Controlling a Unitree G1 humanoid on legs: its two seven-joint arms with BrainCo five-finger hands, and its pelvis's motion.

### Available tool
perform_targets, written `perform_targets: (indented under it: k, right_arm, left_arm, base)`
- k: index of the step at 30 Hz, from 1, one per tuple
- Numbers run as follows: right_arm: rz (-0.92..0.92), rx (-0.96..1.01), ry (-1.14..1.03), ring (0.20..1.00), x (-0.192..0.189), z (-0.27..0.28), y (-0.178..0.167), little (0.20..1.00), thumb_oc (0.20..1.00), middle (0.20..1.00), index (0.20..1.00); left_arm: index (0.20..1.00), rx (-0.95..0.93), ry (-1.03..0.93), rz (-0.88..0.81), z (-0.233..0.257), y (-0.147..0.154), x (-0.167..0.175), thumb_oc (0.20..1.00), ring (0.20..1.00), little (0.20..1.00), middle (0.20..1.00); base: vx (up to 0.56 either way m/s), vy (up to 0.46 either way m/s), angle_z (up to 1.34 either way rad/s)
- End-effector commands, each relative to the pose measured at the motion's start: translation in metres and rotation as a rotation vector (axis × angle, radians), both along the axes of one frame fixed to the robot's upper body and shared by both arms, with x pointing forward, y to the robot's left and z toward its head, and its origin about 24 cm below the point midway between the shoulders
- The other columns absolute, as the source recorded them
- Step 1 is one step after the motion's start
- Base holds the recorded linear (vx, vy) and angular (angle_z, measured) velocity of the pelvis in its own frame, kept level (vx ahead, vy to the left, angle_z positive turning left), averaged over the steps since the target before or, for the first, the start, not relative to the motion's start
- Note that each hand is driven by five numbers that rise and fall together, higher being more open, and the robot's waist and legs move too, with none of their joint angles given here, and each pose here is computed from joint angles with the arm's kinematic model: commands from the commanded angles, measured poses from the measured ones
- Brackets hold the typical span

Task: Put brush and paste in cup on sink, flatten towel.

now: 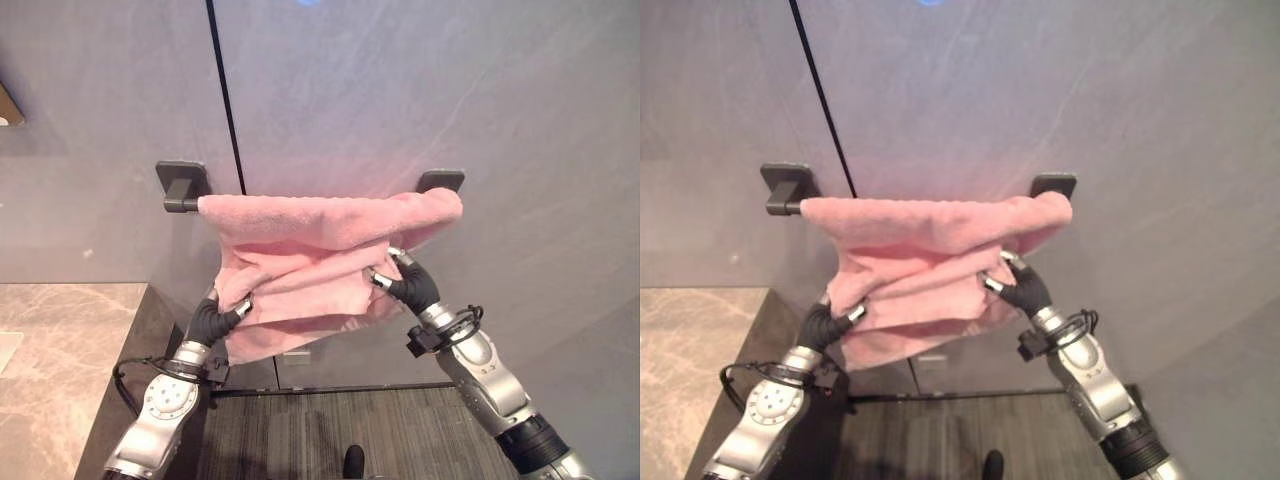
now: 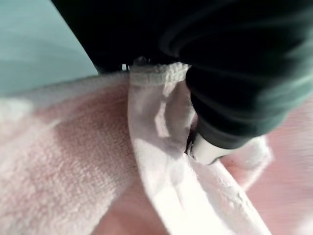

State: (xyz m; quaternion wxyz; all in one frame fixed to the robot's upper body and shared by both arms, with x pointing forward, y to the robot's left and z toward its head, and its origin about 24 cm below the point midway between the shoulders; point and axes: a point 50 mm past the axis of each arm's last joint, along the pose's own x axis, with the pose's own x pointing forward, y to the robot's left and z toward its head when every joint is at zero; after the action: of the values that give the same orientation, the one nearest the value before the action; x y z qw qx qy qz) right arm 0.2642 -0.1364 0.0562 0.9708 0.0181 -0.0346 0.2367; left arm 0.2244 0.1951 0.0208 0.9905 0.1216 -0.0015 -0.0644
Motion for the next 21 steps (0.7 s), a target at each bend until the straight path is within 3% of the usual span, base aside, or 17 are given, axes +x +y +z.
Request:
perform_targets:
  k: [1,7,13,14,16,17,21]
  right_arm:
    - [-0.079,-0.029,-0.08,0.2,0.006,0.01,-0.004,0.2,0.2,0.2,0.2]
    - [-0.169,-0.05,0.025,0.2,0.006,-0.017,-0.01,0.2,0.2,0.2,0.2]
    - [-0.152,0.028,-0.037,0.2,0.003,0.0,-0.008,0.2,0.2,0.2,0.2]
    - [-0.149,0.048,-0.07,0.2,0.003,0.008,-0.006,0.2,0.2,0.2,0.2]
    - [-0.149,0.097,-0.147,0.2,0.002,0.024,-0.005,0.2,0.2,0.2,0.2]
    - [-0.136,0.134,-0.166,0.2,0.001,0.029,-0.003,0.2,0.2,0.2,0.2]
    - [-0.085,0.205,-0.221,0.2,-0.006,0.046,0.003,0.2,0.2,0.2,0.2]
  left_arm:
    - [0.2,0.003,0.039,0.03,-0.01,0.003,0.007,0.2,0.2,0.2,0.2]
    - [0.2,0.091,0.126,-0.007,-0.031,-0.001,0.005,0.2,0.2,0.2,0.2]
    - [0.2,0.085,0.043,-0.008,-0.014,-0.002,0.009,0.2,0.2,0.2,0.2]
    - [0.2,0.098,-0.001,-0.001,-0.006,-0.002,0.011,0.2,0.2,0.2,0.2]
    - [0.2,0.361,-0.222,-0.009,0.027,0.004,0.016,0.2,0.2,0.2,0.2]
    - [0.2,0.4,-0.288,-0.004,0.037,0.004,0.016,0.2,0.2,0.2,0.2]
    - [0.2,0.339,-0.393,0.051,0.056,0.003,0.009,0.2,0.2,0.2,0.2]
  base:
    - [0.0,0.0,0.0]
    - [0.0,0.0,0.0]
    - [0.0,0.0,0.0]
    - [0.0,0.0,0.0]
    - [0.03,-0.02,0.01]
    - [0.0,0.0,0.0]
    - [0.0,0.0,0.0]
